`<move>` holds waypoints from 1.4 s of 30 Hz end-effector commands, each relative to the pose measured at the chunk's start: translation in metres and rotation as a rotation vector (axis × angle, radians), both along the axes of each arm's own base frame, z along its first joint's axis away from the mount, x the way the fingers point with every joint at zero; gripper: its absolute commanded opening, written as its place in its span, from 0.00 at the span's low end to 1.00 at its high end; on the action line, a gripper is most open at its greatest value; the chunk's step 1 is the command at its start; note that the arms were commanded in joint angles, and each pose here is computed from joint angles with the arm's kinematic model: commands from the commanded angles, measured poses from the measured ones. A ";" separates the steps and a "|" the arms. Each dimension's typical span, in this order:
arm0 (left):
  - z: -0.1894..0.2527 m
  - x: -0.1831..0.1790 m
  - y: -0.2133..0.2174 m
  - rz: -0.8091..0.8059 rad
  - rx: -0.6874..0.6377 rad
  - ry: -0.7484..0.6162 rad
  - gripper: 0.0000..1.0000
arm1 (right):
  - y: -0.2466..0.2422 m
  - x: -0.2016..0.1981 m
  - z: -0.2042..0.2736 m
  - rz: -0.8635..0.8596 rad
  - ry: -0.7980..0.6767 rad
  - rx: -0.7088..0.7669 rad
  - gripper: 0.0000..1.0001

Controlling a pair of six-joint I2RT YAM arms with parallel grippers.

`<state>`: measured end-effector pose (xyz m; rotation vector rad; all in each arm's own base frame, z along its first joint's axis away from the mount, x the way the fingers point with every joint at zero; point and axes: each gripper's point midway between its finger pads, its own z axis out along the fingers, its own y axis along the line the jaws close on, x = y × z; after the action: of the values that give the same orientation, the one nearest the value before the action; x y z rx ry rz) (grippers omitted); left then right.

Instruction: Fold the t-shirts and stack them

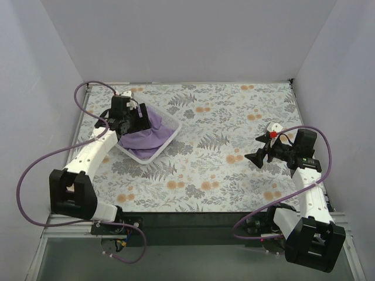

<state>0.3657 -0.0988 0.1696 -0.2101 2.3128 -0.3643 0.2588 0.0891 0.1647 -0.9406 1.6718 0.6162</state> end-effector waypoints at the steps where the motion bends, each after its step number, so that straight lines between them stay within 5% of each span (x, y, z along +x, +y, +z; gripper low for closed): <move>1: -0.008 0.021 0.011 -0.001 0.134 0.018 0.74 | 0.001 0.001 0.006 0.017 -0.026 0.004 0.98; 9: -0.062 0.073 -0.006 -0.078 0.321 0.089 0.53 | -0.001 0.001 0.000 0.009 -0.009 0.004 0.98; 10: -0.066 0.073 -0.011 -0.107 0.345 0.093 0.47 | -0.001 0.001 0.000 0.007 -0.005 0.004 0.98; 13: -0.047 0.073 -0.019 -0.104 0.386 0.044 0.00 | -0.002 0.001 -0.001 0.003 -0.004 0.004 0.98; 17: 0.103 0.065 -0.043 -0.073 0.314 -0.373 0.00 | -0.003 0.001 0.000 0.002 -0.005 0.007 0.98; 22: 0.263 0.022 -0.109 -0.309 -0.061 -0.691 0.00 | -0.004 0.003 -0.001 -0.006 0.004 0.008 0.98; 26: 0.339 -0.011 -0.151 -0.487 -0.307 -0.832 0.00 | -0.008 0.005 -0.003 -0.028 0.013 0.001 0.98; 30: 0.397 -0.022 -0.173 -0.551 -0.413 -0.929 0.00 | -0.011 0.006 -0.003 -0.039 0.015 0.001 0.98; 38: 0.361 -0.006 -0.210 -0.620 -0.434 -0.826 0.00 | -0.019 0.010 -0.004 -0.081 0.024 -0.004 0.98; 42: 0.272 -0.005 -0.227 -0.661 -0.384 -0.638 0.00 | -0.022 0.013 -0.004 -0.102 0.025 -0.011 0.98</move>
<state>0.3752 -0.3164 0.4827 0.3912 1.5180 -1.0135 0.2665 0.0709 0.1556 -0.8676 1.7405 0.5763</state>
